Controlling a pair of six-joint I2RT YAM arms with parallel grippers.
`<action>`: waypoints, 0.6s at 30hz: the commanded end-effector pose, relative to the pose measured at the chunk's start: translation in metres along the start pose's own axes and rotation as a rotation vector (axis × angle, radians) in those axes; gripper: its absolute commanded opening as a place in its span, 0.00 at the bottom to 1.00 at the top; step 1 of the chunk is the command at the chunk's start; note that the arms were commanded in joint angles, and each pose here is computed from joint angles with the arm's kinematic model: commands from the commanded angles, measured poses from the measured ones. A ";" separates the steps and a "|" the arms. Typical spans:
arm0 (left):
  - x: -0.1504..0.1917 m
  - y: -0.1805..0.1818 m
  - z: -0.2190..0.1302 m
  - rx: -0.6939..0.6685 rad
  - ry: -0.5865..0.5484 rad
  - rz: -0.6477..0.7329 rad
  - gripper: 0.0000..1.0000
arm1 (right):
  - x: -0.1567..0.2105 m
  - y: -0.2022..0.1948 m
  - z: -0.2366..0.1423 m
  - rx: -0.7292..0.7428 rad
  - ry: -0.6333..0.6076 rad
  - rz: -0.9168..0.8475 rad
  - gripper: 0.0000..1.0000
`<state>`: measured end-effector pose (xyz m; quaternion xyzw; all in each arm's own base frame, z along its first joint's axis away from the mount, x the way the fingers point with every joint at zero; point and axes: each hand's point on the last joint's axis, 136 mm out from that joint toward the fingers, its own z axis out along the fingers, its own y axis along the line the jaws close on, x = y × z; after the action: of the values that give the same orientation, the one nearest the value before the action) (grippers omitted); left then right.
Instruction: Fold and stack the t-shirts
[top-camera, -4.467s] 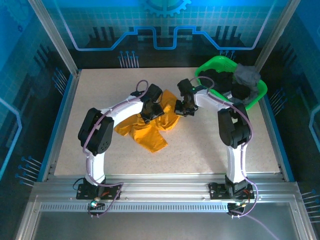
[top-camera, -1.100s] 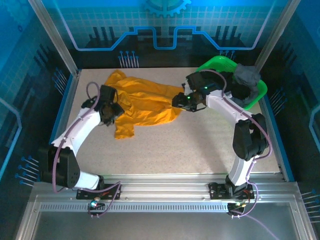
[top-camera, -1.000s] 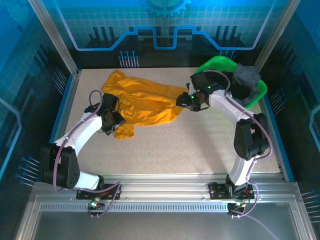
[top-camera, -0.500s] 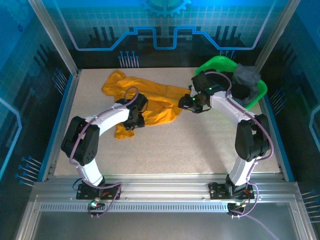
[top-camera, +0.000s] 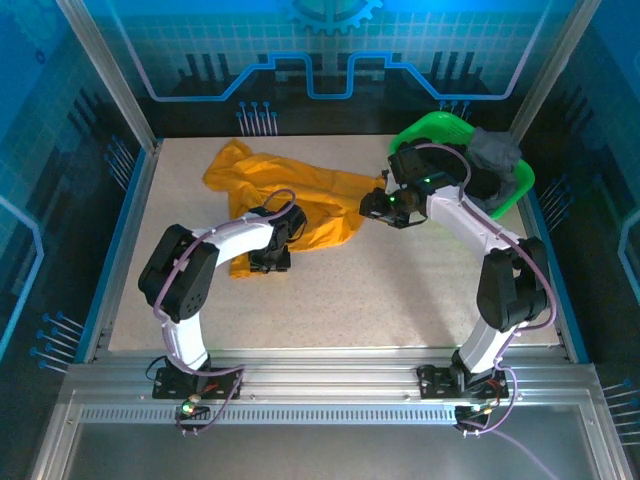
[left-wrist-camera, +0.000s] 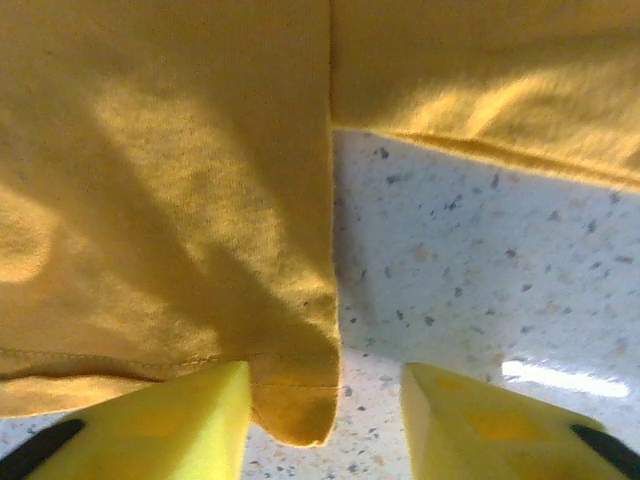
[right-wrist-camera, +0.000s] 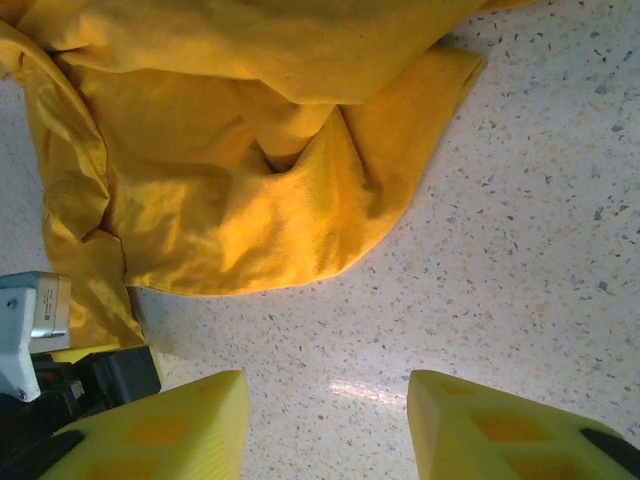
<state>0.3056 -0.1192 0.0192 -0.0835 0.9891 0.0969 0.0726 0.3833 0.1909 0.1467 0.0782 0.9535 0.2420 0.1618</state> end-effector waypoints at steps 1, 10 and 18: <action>0.005 0.005 0.006 -0.047 0.019 0.039 0.39 | 0.000 -0.003 -0.003 -0.005 0.008 0.029 0.46; 0.005 0.017 0.005 -0.088 -0.020 0.065 0.12 | 0.002 -0.004 -0.001 -0.004 0.014 0.038 0.45; -0.039 0.030 -0.076 -0.011 -0.279 -0.081 0.00 | 0.002 -0.013 -0.006 0.038 -0.006 0.029 0.41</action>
<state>0.3140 -0.1039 0.0502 -0.0773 0.9806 0.1211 0.1337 0.3821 0.1889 0.1431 0.0852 0.9545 0.2375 0.1587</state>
